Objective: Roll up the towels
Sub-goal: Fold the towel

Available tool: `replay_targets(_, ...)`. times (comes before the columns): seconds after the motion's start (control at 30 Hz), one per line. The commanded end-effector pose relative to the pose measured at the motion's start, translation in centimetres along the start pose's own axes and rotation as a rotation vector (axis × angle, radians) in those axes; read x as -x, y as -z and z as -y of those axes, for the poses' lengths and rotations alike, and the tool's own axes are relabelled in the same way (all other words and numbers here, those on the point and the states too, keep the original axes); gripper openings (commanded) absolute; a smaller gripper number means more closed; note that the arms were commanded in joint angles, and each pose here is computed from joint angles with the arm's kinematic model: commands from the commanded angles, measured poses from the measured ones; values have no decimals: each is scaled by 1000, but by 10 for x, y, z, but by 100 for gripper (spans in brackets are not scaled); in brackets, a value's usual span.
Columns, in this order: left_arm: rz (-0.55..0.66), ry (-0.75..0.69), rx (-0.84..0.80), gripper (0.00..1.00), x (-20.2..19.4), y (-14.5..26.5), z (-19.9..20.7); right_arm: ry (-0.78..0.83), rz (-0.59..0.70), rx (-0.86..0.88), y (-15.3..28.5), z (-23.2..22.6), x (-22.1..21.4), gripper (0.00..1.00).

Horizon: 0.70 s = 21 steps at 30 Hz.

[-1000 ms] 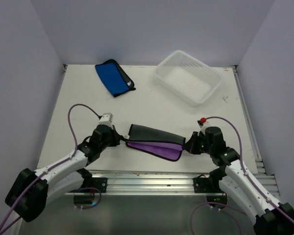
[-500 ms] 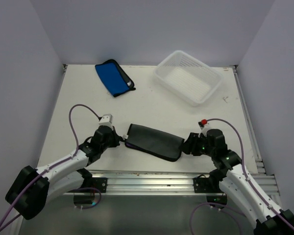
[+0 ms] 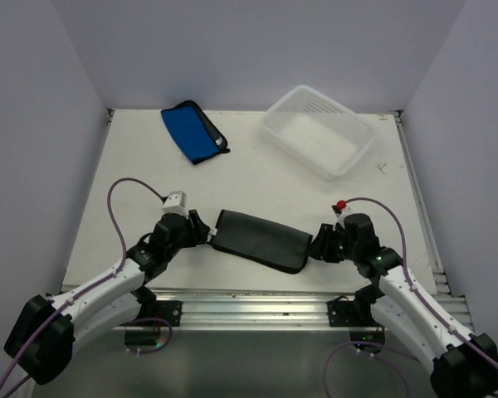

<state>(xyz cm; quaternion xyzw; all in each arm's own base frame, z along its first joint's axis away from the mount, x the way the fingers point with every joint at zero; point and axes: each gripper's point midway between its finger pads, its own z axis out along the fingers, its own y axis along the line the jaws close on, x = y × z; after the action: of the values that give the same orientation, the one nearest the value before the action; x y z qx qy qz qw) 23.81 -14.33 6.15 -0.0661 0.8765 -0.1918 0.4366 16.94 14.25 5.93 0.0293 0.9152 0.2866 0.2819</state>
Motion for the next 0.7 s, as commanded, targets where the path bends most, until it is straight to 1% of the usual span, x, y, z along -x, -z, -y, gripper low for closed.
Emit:
replay_targets(0.0,45,4,33,57,21,6,3,27,94,16,5,-16,33,39)
replay_targets(0.03,61,4,44,57,27,7,3,28,102,11,6,-16,36,39)
replay_targets(0.2,92,-21,57,68,52,5,14,28,135,2,4,-19,49,38)
replay_targets(0.27,99,-27,58,68,58,2,18,31,141,11,3,-24,55,37)
replay_targets(0.37,105,-34,21,62,69,-3,33,33,146,23,-1,-29,64,34)
replay_targets(0.4,107,-37,-1,53,72,-7,40,30,155,42,-2,-34,68,29)
replay_targets(0.43,110,-32,-50,47,74,-9,51,26,142,46,-6,-34,68,26)
replay_targets(0.47,103,-31,-86,40,73,-11,59,27,136,68,-7,-39,69,23)
replay_targets(0.5,104,-28,-131,27,72,-15,69,36,147,111,-9,-49,74,20)
replay_targets(0.53,81,-30,-174,23,67,-17,77,35,117,138,-13,-54,71,19)
replay_targets(0.57,75,-34,-188,18,65,-20,81,40,118,142,-15,-57,73,19)
replay_targets(0.6,56,-46,-198,11,60,-25,88,60,116,156,-17,-64,73,17)
replay_targets(0.67,43,-70,-206,3,57,-31,98,69,106,144,-24,-68,75,15)
